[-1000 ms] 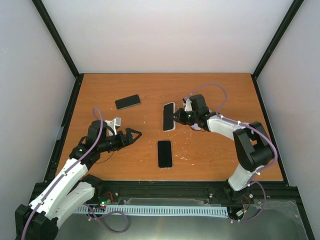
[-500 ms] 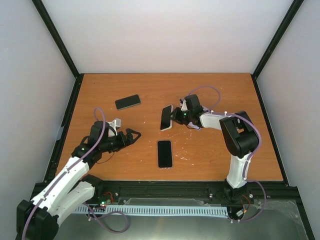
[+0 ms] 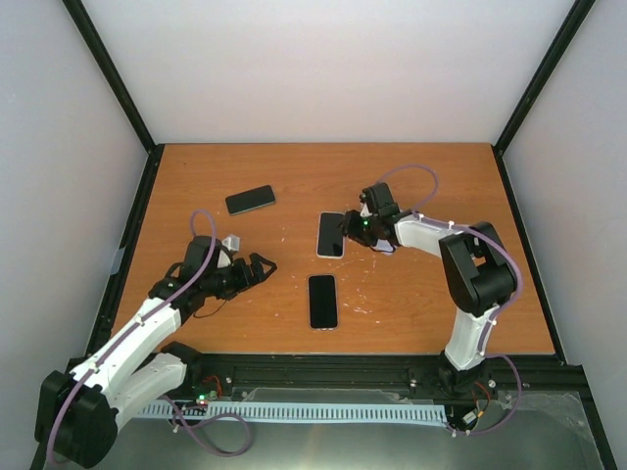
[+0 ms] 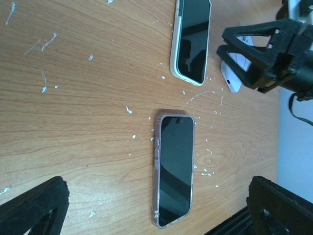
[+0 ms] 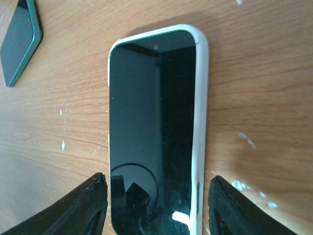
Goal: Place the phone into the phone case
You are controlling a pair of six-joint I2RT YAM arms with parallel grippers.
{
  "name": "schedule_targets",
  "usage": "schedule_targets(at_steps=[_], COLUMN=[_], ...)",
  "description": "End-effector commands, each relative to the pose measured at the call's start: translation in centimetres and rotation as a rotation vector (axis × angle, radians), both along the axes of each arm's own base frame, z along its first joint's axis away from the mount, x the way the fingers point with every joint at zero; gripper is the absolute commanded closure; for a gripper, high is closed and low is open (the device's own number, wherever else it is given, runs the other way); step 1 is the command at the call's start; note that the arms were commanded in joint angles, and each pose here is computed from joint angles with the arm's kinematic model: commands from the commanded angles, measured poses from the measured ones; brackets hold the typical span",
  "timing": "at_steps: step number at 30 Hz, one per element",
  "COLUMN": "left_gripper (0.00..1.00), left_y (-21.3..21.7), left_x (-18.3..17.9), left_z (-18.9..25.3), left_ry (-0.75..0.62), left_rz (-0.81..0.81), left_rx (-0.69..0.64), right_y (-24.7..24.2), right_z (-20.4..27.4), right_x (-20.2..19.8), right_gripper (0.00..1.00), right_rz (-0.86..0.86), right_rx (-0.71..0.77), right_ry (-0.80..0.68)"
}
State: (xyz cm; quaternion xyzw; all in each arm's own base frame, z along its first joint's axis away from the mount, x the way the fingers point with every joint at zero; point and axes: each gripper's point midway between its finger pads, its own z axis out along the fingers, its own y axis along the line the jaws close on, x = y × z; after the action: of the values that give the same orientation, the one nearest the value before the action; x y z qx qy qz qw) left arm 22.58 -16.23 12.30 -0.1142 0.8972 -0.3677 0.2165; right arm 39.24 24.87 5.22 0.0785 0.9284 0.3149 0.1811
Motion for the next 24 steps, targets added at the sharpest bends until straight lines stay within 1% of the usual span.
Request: schedule_targets(at_steps=[1, 5, 6, 7, 11, 15, 20, 22, 24], left_gripper=[0.01, 0.0, 0.01, 0.01, 0.0, 0.0, 0.0, 0.0, 0.01], left_y=[0.1, 0.1, 0.2, 0.2, 0.2, 0.2, 0.4, 0.5, 0.6], left_x=[0.4, 0.4, 0.4, 0.4, 0.4, 0.4, 0.6, 0.7, 0.8], left_z=[0.1, 0.3, 0.4, 0.5, 0.6, 0.9, 1.1, 1.2, 1.3], left_ry=[-0.024, -0.029, -0.031, -0.034, -0.039, -0.045, -0.057, -0.06, -0.06], left_rz=[0.007, 0.007, 0.008, 0.006, 0.004, 0.003, 0.013, 0.018, 0.027], left_rx=[0.004, 0.005, 0.006, 0.005, 0.005, 0.011, 0.02, 0.024, 0.031], right_y=[-1.1, -0.3, 0.0, 0.3, 1.0, 1.2, -0.6, -1.4, -1.6], right_z=[2.2, 1.8, 1.7, 1.4, 0.4, -1.7, -5.3, -5.9, -5.4], right_x=[-0.4, -1.6, -1.9, -2.2, -3.0, -3.9, -5.8, -6.3, -6.3], right_gripper=[0.6, 0.88, 0.94, 0.97, 0.97, 0.97, 0.97, 0.97, 0.97], right_rz=[-0.022, 0.022, 0.031, 0.041, 0.056, 0.057, 0.016, -0.007, -0.017], right_rx=[-0.038, -0.021, -0.012, -0.004, 0.0, -0.016, -0.131, -0.159, -0.16], right_ry=[-0.033, -0.022, -0.016, -0.007, 0.016, 0.064, 0.144, 0.156, 0.144])
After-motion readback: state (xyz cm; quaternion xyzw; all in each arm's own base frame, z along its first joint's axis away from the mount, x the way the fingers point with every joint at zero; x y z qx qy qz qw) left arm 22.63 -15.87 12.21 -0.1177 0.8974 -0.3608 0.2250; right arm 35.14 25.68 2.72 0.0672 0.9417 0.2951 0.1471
